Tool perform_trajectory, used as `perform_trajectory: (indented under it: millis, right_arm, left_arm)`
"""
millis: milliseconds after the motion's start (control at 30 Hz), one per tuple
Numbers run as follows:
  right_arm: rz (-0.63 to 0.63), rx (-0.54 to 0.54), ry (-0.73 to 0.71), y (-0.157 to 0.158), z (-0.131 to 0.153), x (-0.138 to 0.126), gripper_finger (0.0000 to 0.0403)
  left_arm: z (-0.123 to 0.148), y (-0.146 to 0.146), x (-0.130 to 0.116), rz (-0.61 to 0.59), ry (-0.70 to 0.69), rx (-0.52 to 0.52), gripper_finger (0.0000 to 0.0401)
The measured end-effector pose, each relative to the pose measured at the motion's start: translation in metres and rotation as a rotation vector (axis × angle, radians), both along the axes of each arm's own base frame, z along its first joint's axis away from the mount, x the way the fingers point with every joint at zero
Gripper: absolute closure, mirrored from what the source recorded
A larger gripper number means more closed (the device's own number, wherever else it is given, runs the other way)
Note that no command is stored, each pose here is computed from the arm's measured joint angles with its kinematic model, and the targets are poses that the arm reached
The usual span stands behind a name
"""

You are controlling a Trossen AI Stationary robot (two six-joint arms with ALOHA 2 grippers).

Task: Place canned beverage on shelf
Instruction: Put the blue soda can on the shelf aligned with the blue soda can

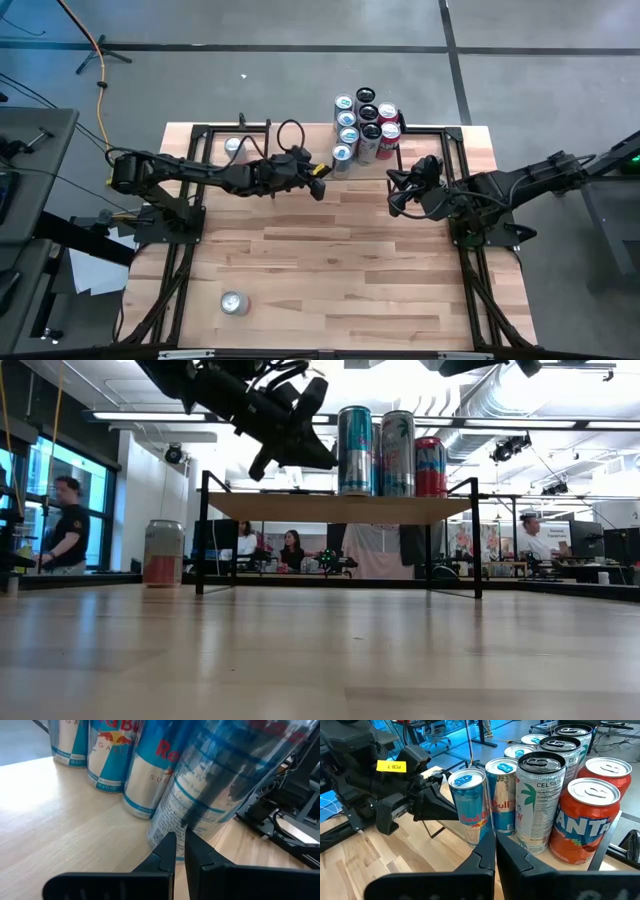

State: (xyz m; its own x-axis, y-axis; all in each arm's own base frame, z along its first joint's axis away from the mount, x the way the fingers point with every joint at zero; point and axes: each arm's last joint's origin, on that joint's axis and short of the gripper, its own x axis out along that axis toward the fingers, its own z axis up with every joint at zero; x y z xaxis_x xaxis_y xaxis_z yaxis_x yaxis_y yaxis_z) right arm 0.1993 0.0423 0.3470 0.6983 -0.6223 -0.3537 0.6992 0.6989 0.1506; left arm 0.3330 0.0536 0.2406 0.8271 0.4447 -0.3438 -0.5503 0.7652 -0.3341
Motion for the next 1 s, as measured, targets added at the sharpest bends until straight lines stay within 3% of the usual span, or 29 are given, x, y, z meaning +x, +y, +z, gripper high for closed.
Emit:
perform_trajectory:
  millis: [533,767,1000]
  right_arm:
    - [-0.003,-0.004,0.0,0.0,0.0,0.0,0.0403]
    - [0.0,0.0,-0.001,0.0,0.0,0.0,0.0403]
    - [0.083,0.038,0.046,-0.001,-0.002,0.002,0.0403]
  left_arm:
    - [0.009,0.005,0.016,-0.045,-0.075,0.012,0.0401]
    - [0.009,0.008,0.034,-0.076,0.044,0.023,0.0401]
    - [0.031,0.004,0.013,-0.095,0.137,0.065,0.0401]
